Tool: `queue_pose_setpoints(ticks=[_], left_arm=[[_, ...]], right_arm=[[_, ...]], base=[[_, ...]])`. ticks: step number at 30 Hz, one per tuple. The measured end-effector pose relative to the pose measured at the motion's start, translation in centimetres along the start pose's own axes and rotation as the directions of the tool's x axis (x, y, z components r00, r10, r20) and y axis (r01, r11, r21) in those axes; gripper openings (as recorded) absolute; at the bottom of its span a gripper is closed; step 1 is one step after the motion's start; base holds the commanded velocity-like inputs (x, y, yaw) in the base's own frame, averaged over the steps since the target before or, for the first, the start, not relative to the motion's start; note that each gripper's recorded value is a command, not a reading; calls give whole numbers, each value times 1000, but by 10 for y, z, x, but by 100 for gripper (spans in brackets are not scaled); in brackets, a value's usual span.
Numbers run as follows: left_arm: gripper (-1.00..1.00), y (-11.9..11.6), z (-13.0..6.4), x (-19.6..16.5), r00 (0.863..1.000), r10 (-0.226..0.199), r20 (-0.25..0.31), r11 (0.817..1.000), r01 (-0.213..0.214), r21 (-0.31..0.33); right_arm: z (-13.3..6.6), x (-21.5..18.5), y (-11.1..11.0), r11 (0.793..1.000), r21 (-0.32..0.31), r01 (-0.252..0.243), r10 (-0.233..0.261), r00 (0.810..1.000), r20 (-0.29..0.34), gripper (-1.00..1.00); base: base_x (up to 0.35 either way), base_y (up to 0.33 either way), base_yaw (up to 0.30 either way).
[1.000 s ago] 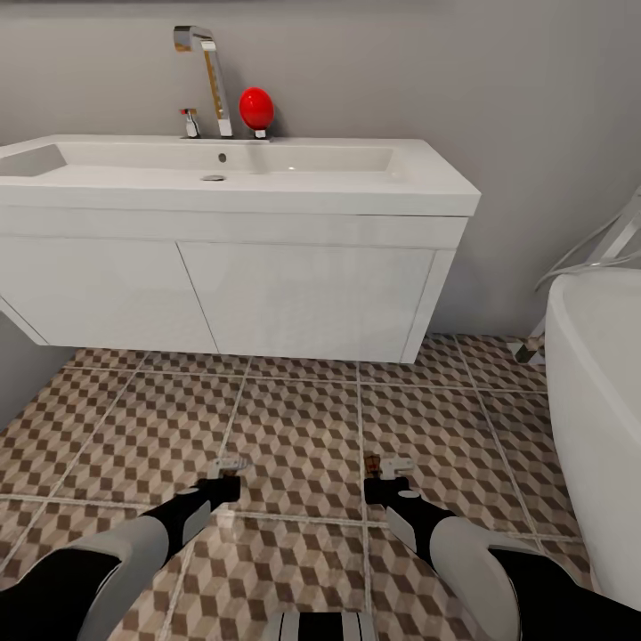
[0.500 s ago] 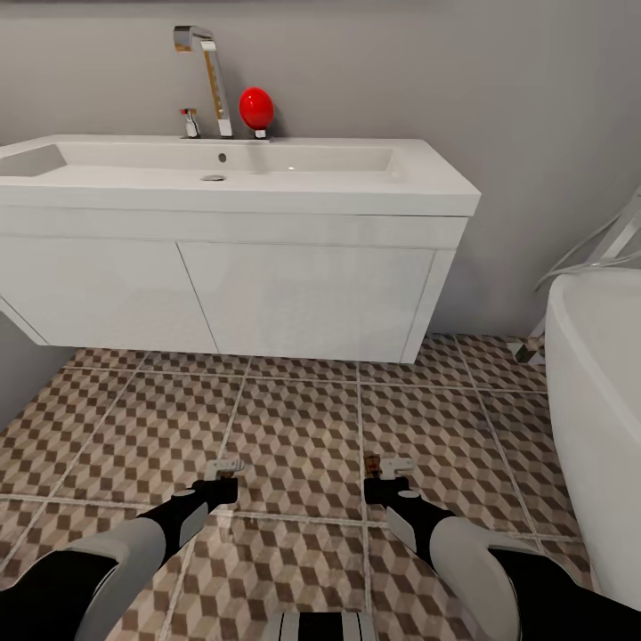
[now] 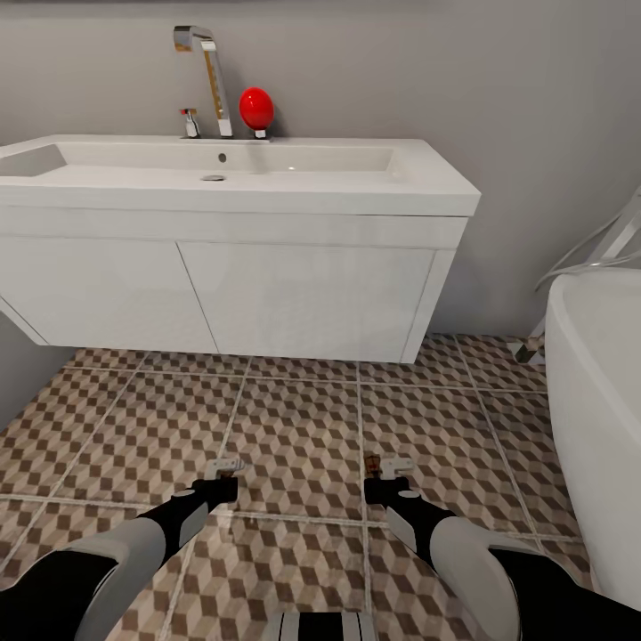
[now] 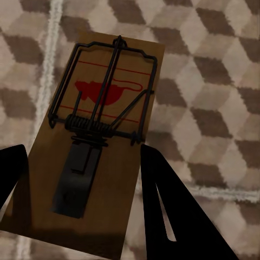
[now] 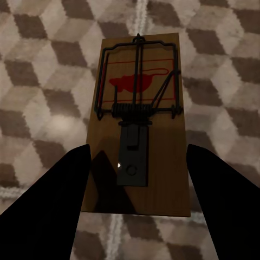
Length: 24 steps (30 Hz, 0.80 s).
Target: Take the four mousetraps from the cabinet in the bathroom and place them on the bathroom floor. Make sure all four end up on the same floor surface, and ensure that at least two of them are either under or directly next to the same bathroom sink.
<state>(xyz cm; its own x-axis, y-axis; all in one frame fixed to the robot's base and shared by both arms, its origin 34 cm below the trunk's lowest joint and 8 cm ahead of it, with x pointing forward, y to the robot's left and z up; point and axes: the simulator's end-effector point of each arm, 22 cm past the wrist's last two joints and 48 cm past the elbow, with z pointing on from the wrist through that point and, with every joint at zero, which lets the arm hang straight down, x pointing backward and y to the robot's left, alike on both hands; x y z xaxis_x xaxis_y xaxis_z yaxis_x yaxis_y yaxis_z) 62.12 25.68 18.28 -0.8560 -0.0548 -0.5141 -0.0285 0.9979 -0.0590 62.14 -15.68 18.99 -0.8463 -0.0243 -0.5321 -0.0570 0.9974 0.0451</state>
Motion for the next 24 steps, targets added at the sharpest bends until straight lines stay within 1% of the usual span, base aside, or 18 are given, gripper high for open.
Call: queue_pose_setpoints(ticks=[4, 7, 24], left_arm=[[-100, 0, 0, -7, 999, 1, 32, 1000, -1, 0], [-100, -1, 0, -10, 999, 2, 45, 1000, -2, 1], [-100, -3, 0, -10, 999, 2, 44, 1000, -2, 3]], right_arm=[[0, 0, 0, 1000, 0, 1, -1, 1000, -2, -100], [0, 1, 0, 1000, 0, 2, -2, 1000, -4, -100], [0, 2, 0, 1000, 0, 3, -3, 1000, -8, -100]], base=[[0, 0, 0], [0, 0, 0], [0, 0, 0]])
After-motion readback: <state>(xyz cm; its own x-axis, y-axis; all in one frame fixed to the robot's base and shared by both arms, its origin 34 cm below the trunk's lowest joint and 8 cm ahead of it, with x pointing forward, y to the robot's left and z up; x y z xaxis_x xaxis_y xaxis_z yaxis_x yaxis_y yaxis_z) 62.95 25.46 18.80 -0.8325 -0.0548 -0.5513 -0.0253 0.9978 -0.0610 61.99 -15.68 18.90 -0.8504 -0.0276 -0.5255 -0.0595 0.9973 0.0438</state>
